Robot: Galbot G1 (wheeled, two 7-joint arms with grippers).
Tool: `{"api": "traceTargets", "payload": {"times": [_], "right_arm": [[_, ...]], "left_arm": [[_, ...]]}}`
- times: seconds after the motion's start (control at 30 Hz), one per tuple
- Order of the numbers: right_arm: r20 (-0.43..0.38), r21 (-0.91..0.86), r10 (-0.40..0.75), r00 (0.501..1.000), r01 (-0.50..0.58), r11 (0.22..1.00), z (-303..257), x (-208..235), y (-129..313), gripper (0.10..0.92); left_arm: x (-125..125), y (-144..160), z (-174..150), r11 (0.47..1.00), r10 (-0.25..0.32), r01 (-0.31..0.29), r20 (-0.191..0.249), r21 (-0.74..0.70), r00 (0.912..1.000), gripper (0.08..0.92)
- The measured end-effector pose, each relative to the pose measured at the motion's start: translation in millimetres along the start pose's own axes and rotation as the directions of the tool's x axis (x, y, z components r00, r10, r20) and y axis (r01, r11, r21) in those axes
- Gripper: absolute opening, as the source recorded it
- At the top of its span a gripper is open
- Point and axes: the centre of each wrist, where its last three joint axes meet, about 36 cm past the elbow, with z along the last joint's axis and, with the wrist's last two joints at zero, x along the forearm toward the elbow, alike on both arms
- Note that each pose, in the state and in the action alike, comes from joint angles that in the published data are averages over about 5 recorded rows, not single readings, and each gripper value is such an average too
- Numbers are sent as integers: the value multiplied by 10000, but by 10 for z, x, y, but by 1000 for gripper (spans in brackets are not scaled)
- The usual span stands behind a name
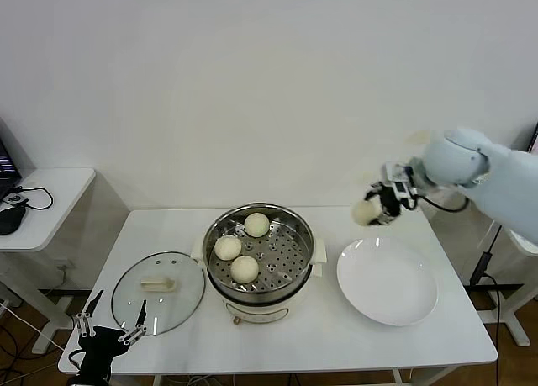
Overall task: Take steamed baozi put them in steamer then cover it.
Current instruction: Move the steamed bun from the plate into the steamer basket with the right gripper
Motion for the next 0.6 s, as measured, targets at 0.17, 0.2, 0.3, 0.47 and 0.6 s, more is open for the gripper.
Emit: {"api": "traceTargets", "payload": {"times": [0.17,0.2,0.3,0.47,0.6], "right_arm": [[515,-4,-127,9986,127,9999,-462,-38,-53,602],[564,-16,-179,9983,180,9998,-536,-70,-52,602],[632,-58,-341,9974,345,9994,-733,-199,-32,602],[637,-116,-724,9953,733,9972,-981,-503,33,602],[607,-120,-1059,9925,1068,9942,-1125,-768,96,602]], "left_arm": [[1,-1,2,10000,-38,38,-6,18,10000,823],[2,-3,-1,10000,-49,49,-1,30,10000,823],[-1,-8,-13,9999,-84,84,29,66,10000,823],[1,0,-18,9999,-137,136,34,76,9999,823],[10,29,-14,9998,-185,185,12,46,9998,823]]}}
